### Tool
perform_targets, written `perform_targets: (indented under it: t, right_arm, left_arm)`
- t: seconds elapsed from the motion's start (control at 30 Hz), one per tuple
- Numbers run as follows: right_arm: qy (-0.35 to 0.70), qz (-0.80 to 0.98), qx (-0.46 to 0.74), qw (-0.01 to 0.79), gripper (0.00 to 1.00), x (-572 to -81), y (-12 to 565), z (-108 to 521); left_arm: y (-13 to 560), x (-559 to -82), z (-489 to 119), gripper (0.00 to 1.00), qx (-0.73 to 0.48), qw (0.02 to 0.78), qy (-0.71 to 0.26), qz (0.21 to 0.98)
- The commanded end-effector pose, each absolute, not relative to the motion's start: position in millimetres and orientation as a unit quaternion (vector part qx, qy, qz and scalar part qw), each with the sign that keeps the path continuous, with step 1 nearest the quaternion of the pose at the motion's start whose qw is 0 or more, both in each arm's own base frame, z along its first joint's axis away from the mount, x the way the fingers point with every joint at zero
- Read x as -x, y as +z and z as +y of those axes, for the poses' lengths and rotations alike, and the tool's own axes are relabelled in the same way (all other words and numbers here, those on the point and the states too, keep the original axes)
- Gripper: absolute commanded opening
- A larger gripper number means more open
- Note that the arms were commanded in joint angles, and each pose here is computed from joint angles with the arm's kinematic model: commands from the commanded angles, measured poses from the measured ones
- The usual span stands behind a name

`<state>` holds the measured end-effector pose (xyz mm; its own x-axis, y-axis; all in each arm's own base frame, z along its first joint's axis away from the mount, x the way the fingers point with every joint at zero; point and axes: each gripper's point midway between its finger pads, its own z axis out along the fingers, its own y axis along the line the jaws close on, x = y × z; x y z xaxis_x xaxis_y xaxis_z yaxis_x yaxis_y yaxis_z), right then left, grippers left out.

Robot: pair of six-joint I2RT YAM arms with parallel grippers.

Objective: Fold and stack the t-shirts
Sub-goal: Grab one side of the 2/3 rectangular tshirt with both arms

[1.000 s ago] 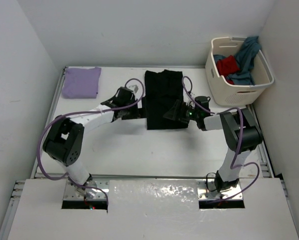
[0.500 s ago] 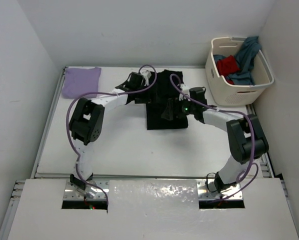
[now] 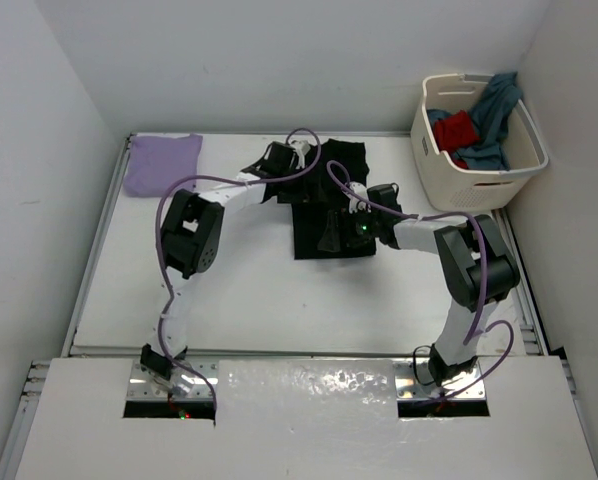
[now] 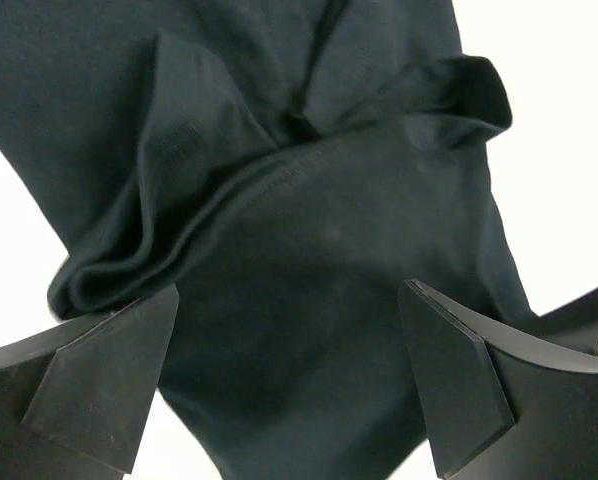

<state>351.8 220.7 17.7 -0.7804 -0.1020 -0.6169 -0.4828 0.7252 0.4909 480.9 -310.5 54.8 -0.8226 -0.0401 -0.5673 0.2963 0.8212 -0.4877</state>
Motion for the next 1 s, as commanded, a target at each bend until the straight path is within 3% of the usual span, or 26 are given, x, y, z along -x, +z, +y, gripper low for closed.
perform_targets:
  t: [0.0, 0.17, 0.63, 0.77, 0.87, 0.97]
  right_arm:
    - [0.333, 0.881, 0.166, 0.291, 0.99, -355.3, 15.0, 221.2]
    - [0.332, 0.883, 0.167, 0.287, 0.99, -353.9, 14.2, 220.6]
    - [0.311, 0.897, 0.175, 0.260, 0.99, -346.6, 4.8, 212.8]
    - [0.302, 0.892, 0.190, 0.278, 0.99, -359.3, 25.8, 213.9]
    - [0.276, 0.885, 0.198, 0.319, 0.99, -383.6, 65.4, 211.3]
    - [0.250, 0.883, 0.167, 0.361, 0.99, -396.8, 98.6, 201.6]
  left_arm:
    - [60.6, -502.1, -308.9, 0.91, -0.080, 0.319, -0.276, 0.903]
    - [57.3, -538.0, -302.7, 0.91, -0.079, 0.337, -0.258, 0.902]
    - [126.0, -646.3, -273.7, 0.96, -0.019, 0.458, -0.312, 0.832]
    - [171.4, -642.7, -259.6, 1.00, -0.025, 0.488, -0.316, 0.813]
    - [219.8, -613.1, -251.1, 1.00, -0.042, 0.503, -0.314, 0.804]
    - [232.8, -580.9, -241.2, 1.00, -0.029, 0.495, -0.313, 0.810]
